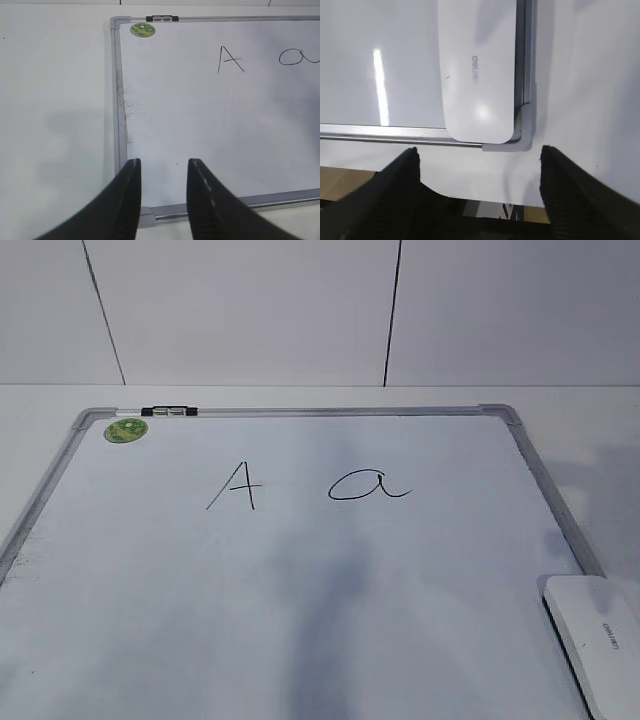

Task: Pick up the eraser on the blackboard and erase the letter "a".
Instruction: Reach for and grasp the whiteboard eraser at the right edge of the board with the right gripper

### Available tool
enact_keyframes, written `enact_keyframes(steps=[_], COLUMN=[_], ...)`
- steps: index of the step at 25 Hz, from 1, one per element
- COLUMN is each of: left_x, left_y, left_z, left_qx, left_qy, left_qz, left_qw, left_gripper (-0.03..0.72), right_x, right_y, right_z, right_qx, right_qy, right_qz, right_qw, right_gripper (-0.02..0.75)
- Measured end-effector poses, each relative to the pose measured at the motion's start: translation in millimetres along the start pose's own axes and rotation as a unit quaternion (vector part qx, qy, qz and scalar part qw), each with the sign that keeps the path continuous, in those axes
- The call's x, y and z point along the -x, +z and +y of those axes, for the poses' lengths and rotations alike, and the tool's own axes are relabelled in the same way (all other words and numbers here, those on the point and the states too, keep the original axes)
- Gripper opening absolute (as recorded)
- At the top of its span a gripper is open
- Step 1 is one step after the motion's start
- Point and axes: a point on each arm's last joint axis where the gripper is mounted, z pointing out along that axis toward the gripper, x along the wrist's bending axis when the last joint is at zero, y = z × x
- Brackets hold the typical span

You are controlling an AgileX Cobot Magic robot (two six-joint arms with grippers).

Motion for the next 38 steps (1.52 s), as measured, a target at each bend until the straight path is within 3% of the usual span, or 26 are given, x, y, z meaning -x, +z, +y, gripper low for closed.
enact_keyframes(steps=[5,12,21,28,31,38], left_x=[0.0,0.0,0.0,0.0,0.0,0.0], left_y=[0.0,0.0,0.0,0.0,0.0,0.0], left_z=[0.0,0.0,0.0,0.0,0.0,0.0], left_qx=[0.0,0.0,0.0,0.0,0.0,0.0], left_qy=[0.0,0.0,0.0,0.0,0.0,0.0], left_qz=[0.0,0.0,0.0,0.0,0.0,0.0], left_qw=[1.0,1.0,1.0,1.0,1.0,1.0], left_gripper=[0.239,0.239,0.239,0.239,0.239,0.239], right_x=[1.4,1.0,8.2,-26.2,-39.8,-41.6], right_y=[8.1,10.0,18.0,17.2,20.8,25.9], right_z=[7.3,17.0,16.4,17.9,16.0,18.6], right_qx=[-0.008,0.034,-0.012,-0.004,-0.003,-0.007], right_qy=[0.005,0.015,0.051,0.001,-0.01,-0.007], right_qz=[0.001,0.006,-0.031,-0.073,-0.068,-0.068], right_qw=[1.0,0.999,0.998,0.997,0.998,0.998], right_gripper=[0.592,0.592,0.592,0.592,0.592,0.592])
